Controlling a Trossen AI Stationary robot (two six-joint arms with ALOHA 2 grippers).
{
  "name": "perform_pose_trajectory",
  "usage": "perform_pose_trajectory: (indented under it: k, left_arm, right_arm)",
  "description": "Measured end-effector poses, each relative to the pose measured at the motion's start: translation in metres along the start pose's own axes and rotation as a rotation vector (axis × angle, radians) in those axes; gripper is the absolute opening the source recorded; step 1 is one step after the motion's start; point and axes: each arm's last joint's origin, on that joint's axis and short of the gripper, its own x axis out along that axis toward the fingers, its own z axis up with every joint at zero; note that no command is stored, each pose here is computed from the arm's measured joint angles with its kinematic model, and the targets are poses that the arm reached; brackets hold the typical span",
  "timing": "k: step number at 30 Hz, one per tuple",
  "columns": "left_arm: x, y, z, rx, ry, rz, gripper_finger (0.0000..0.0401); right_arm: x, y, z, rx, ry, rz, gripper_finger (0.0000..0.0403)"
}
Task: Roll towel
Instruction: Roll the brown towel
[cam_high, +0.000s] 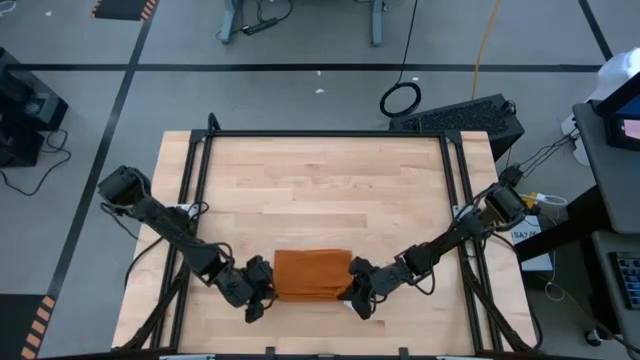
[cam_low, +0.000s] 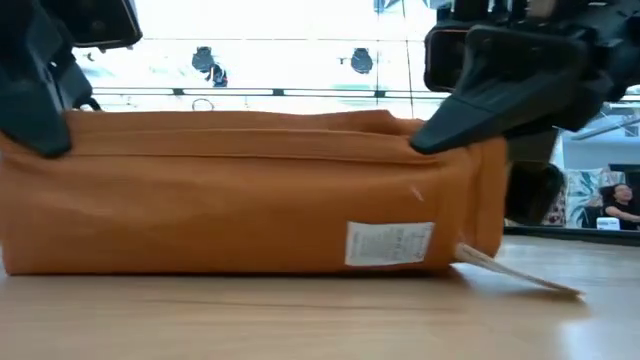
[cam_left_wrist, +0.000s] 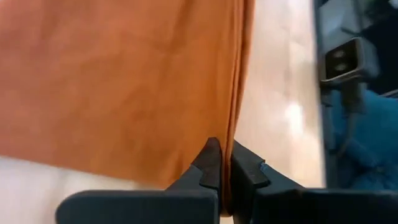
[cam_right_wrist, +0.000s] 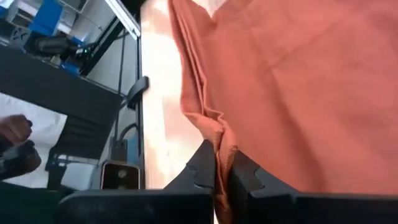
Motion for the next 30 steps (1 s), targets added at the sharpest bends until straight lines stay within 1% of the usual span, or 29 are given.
perform_pose_trajectory:
  k: [2,5,8,11,15,20,25,27,29,30]
  left_arm:
    - [0.006,-0.005,-0.002,-0.003,-0.010,-0.046,0.0011]
    - [0.013,-0.011,-0.002,0.035,-0.019,-0.121,0.0011]
    - [0.020,-0.003,-0.001,0.053,-0.004,-0.080,0.0011]
    - [0.028,0.008,0.000,0.040,0.031,-0.034,0.0011]
    - [0.038,0.024,0.003,-0.005,0.087,-0.052,0.0011]
    - [0.045,0.043,0.004,-0.107,0.157,-0.043,0.0011]
    - [0.046,0.049,0.007,-0.163,0.173,-0.047,0.0011]
    - [0.046,0.050,0.008,-0.177,0.182,-0.055,0.0011]
    - [0.046,0.051,0.008,-0.187,0.185,-0.057,0.0011]
    - [0.046,0.051,0.009,-0.199,0.186,-0.056,0.0011]
  right_arm:
    - [0.000,0.002,-0.003,0.006,0.015,0.013,0.0000]
    - [-0.001,0.002,-0.004,0.007,0.052,0.031,0.0000]
    - [0.001,-0.006,0.001,0.012,0.091,0.001,0.0000]
    - [0.006,-0.018,0.003,0.014,0.129,-0.040,0.0000]
    - [0.017,-0.031,0.003,0.024,0.187,-0.024,0.0000]
    - [0.022,-0.040,0.005,0.037,0.222,-0.020,0.0000]
    - [0.021,-0.039,0.006,-0.022,0.208,-0.013,0.0008]
    - [0.020,-0.037,0.007,-0.051,0.181,-0.021,0.0019]
    - [0.016,-0.034,0.007,-0.113,0.150,-0.039,0.0036]
    - [0.014,-0.033,0.006,-0.143,0.134,-0.068,0.0045]
